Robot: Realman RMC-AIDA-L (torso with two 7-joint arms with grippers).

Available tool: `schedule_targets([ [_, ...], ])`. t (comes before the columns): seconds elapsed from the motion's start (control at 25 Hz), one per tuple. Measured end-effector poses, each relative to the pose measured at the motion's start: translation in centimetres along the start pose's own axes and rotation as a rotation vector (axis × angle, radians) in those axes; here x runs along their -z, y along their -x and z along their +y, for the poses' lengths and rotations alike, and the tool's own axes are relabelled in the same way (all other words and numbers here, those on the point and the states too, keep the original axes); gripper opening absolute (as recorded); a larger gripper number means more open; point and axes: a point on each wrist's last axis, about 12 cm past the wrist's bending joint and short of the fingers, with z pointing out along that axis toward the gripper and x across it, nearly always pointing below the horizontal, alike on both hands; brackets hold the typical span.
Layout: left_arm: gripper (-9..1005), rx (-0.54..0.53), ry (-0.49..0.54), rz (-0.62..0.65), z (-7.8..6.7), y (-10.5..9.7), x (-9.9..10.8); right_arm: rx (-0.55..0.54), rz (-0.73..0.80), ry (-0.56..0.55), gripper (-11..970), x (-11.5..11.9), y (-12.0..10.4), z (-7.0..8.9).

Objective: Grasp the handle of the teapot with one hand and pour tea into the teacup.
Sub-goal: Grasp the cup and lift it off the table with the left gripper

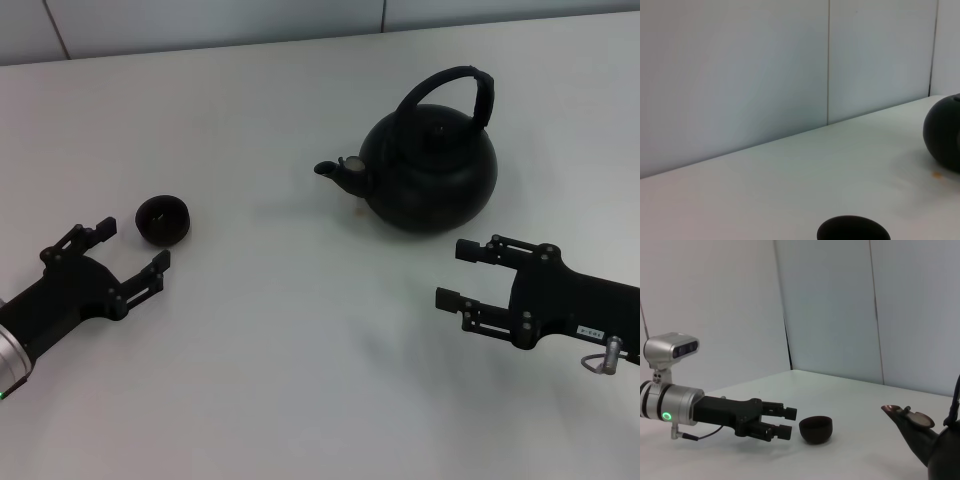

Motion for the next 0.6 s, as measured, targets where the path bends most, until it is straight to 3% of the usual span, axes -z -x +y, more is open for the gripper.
schedule_targets([
  [0.6, 830, -0.017, -0.005, 0.025, 0.2, 1.0, -2.4, -0.004, 0.0, -0.002, 670, 0.1, 0.0, 0.0],
])
